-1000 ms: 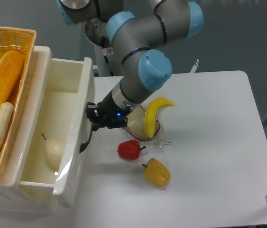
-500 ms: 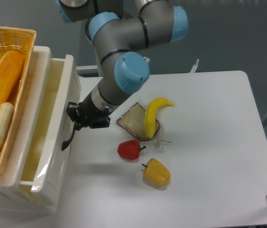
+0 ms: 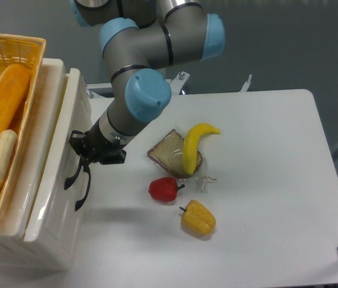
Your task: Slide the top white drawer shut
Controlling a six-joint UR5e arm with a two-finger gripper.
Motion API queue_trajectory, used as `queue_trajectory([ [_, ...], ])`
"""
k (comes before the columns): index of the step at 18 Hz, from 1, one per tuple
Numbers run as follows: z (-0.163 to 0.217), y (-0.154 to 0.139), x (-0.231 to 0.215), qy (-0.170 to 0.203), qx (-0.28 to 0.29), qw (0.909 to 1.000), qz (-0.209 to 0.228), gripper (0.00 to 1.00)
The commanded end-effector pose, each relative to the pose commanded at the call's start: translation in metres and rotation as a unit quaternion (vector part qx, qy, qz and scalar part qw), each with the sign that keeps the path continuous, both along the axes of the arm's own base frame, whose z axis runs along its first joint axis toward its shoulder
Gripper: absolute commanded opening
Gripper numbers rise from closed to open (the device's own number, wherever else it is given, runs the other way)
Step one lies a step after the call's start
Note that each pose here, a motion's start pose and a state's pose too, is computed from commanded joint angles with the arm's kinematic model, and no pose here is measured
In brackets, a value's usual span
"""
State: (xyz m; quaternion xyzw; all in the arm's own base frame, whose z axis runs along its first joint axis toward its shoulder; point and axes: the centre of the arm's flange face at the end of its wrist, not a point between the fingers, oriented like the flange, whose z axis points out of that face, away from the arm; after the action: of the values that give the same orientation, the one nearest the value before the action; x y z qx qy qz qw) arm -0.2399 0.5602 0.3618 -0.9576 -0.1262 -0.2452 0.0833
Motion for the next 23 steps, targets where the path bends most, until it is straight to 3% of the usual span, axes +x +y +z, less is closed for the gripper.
queue_trajectory([
  [4, 0.006, -0.003, -0.004, 0.007, 0.003, 1.0, 0.002, 0.0],
  [7, 0.014, -0.012, -0.035, 0.022, 0.002, 0.9995, 0.023, 0.0],
  [9, 0.018, -0.029, -0.071, 0.039, -0.003, 0.9981, 0.048, 0.12],
  [11, 0.026, -0.047, -0.107, 0.053, -0.001, 0.9957, 0.076, 0.47],
  [14, 0.032, -0.077, -0.15, 0.074, -0.013, 0.9909, 0.111, 0.67],
  [16, 0.031, -0.096, -0.172, 0.089, -0.023, 0.9884, 0.121, 1.0],
  [20, 0.035, -0.147, -0.217, 0.127, -0.063, 0.9778, 0.154, 1.0],
  [23, 0.039, -0.19, -0.261, 0.182, -0.077, 0.9712, 0.133, 1.0],
])
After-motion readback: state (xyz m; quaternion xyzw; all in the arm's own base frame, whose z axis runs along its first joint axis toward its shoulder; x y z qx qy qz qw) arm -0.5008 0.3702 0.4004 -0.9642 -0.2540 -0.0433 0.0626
